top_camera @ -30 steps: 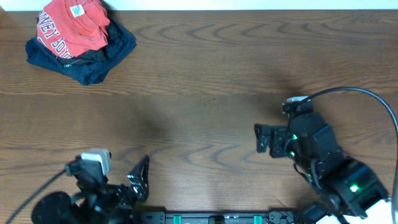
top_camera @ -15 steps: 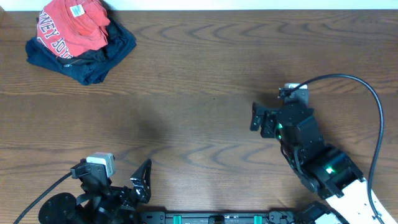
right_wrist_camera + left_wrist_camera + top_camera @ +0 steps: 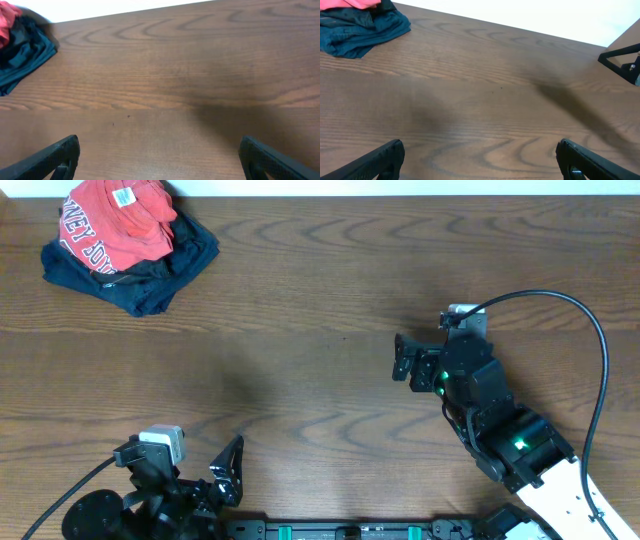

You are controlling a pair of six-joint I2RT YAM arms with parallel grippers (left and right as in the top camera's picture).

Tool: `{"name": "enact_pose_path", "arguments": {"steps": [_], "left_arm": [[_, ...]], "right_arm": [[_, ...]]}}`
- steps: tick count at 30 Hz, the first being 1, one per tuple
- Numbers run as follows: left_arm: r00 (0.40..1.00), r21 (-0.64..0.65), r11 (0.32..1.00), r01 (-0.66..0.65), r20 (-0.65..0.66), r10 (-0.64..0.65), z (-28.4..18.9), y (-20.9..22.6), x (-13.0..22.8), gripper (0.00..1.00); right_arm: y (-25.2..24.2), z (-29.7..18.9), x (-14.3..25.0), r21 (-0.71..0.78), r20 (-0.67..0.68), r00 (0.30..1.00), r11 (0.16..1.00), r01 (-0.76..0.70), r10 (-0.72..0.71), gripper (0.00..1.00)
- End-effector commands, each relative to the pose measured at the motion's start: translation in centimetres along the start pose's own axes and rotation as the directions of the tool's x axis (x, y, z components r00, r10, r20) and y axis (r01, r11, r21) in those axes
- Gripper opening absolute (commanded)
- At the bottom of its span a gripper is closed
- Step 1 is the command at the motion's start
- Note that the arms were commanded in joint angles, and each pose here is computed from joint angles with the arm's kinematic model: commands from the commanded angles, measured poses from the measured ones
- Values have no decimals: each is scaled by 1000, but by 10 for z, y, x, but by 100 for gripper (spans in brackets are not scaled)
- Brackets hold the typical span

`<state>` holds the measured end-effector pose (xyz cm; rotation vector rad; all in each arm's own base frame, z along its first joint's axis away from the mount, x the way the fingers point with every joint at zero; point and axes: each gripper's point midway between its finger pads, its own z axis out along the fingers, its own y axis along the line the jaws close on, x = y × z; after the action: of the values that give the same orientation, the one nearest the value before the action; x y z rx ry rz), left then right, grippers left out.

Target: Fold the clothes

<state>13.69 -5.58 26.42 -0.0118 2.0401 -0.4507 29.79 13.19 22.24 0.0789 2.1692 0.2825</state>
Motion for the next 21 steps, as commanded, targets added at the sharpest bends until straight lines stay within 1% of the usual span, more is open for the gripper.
{"name": "enact_pose_path", "arguments": {"steps": [1,8,14,17,21], "left_arm": [[1000,15,1000,-11,4,11,0,-3,0,98],[1000,15,1000,-11,4,11,0,-3,-1,98],[1000,15,1000,-11,4,11,0,-3,0,98],[1000,15,1000,-11,4,11,0,-3,-1,98],[1000,15,1000,-11,4,11,0,-3,0,98]], "right_arm": [[-3,1,5,18,-14,1000,1000,0,0,99],[-9,1,10,46,-30,999,999,11,-10,99],[-36,-3,8,73,17,998,996,-56,54,99],[-53,-4,13,29,76,990,992,-121,119,99],[-77,-9,20,-49,218,955,980,-195,201,99]]}}
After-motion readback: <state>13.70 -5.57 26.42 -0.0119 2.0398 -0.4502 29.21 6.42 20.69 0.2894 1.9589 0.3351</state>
